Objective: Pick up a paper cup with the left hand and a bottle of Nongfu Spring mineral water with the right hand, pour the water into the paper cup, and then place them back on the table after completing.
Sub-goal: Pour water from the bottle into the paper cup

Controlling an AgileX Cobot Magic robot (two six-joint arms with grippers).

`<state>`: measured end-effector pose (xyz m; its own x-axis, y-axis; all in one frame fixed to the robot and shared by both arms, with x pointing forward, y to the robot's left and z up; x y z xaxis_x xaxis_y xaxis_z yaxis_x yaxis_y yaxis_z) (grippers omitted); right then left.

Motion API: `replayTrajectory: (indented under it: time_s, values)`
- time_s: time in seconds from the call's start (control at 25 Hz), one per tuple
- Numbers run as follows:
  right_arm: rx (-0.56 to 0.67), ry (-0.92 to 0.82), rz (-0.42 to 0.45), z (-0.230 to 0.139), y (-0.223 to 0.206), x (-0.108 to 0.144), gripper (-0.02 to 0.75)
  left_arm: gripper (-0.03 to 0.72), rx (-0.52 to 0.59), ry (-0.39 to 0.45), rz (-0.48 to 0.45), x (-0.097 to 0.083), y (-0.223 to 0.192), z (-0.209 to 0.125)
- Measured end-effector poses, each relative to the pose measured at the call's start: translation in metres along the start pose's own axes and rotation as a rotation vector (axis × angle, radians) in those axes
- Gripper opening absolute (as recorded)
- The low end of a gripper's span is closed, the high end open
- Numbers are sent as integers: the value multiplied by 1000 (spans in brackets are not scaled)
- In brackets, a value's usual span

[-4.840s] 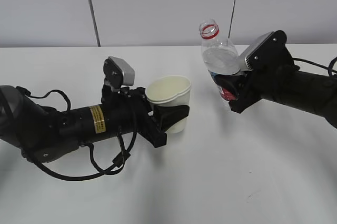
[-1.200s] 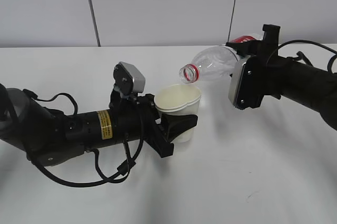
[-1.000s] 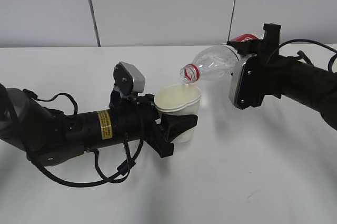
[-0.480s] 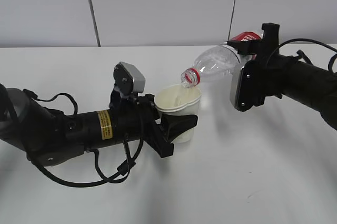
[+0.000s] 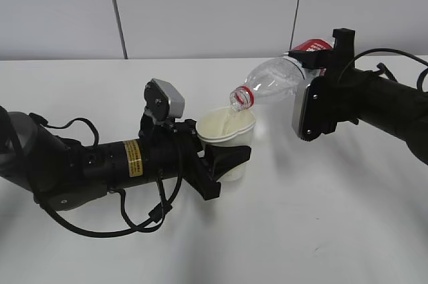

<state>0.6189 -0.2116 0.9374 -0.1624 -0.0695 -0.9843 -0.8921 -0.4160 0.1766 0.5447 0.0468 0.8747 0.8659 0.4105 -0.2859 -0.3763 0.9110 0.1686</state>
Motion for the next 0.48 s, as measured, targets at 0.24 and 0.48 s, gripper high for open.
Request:
replayTrajectory:
  time_s: [0.24, 0.48]
  values:
    - [7, 7, -4, -1, 0, -1, 375, 354, 0, 0, 0, 0, 0, 0]
    - [16, 10, -17, -2, 1, -4, 375, 354, 0, 0, 0, 0, 0, 0]
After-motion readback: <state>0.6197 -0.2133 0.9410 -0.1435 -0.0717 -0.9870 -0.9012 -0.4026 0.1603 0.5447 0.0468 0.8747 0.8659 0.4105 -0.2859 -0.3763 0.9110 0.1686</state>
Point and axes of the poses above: a point on each arm's last joint axis where the gripper is mounted, y pointing back along that axis away from the gripper, x along the wrist's bending axis when the last joint is at zero, z = x × y, the point moved 3 cm from there along -y, pointing out along that axis toward the gripper, and after that the axes turned 5 degrees about y, right-handed, at the moved point
